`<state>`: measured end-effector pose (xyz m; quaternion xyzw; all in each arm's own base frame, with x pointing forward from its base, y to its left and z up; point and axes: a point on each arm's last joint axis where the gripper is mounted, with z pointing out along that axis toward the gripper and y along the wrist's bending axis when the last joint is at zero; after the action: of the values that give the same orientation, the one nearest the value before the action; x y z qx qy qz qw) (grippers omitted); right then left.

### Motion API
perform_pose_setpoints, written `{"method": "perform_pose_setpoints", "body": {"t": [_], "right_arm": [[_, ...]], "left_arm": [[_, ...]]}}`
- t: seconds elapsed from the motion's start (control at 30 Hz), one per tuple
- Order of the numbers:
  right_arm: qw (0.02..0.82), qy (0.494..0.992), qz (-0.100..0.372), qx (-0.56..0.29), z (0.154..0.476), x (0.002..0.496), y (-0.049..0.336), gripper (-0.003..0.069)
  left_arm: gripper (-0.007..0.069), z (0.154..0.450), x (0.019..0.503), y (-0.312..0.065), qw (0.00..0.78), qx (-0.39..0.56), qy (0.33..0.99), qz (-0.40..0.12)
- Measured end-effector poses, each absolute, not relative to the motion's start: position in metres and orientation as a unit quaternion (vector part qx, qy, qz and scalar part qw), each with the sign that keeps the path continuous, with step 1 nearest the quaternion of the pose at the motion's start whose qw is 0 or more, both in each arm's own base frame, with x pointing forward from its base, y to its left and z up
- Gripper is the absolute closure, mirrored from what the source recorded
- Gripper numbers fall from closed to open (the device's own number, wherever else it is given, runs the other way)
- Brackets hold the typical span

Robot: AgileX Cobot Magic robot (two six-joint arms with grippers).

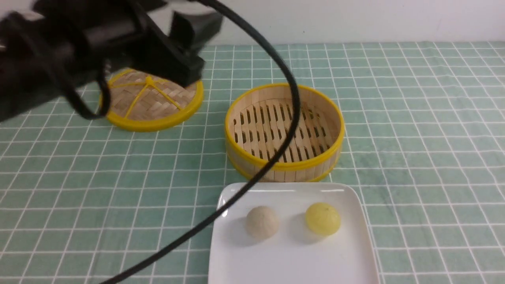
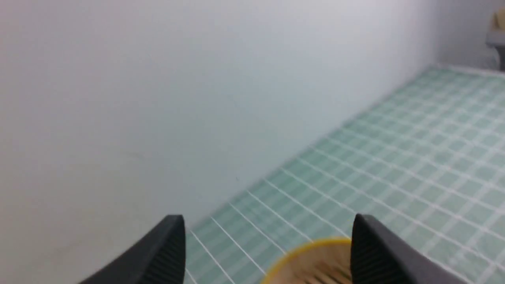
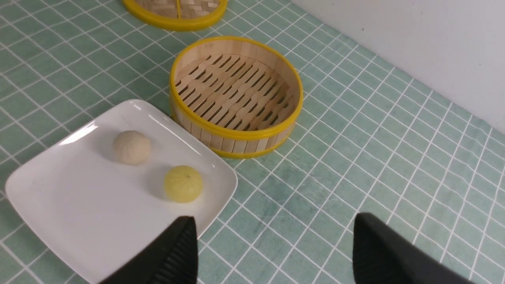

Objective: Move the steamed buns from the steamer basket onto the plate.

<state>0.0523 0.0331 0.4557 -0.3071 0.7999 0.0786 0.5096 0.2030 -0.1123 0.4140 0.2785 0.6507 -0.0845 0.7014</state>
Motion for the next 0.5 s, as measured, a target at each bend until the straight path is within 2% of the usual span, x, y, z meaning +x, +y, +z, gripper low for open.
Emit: {"method": "perform_pose_setpoints", "body": {"t": [0.1,0.23,0.4,0.5], "right_arm": [[0.510,0.800,0.079,-0.307,0.456,0.052,0.033,0.0143],[0.515,0.796,0.085,-0.306,0.457,0.052,0.034,0.0143],[0.526,0.790,0.092,-0.303,0.459,0.053,0.035,0.0143],[0.528,0.788,0.095,-0.303,0.460,0.053,0.036,0.0143]], "left_arm": [[0.0107,0.436,0.184,-0.097,0.744,0.247,0.616,-0.071],[0.0176,0.465,0.150,-0.066,0.795,0.123,0.583,-0.111],[0.0219,0.470,0.138,-0.052,0.805,0.085,0.579,-0.094],[0.0236,0.466,0.139,-0.047,0.793,0.071,0.600,-0.077]]}}
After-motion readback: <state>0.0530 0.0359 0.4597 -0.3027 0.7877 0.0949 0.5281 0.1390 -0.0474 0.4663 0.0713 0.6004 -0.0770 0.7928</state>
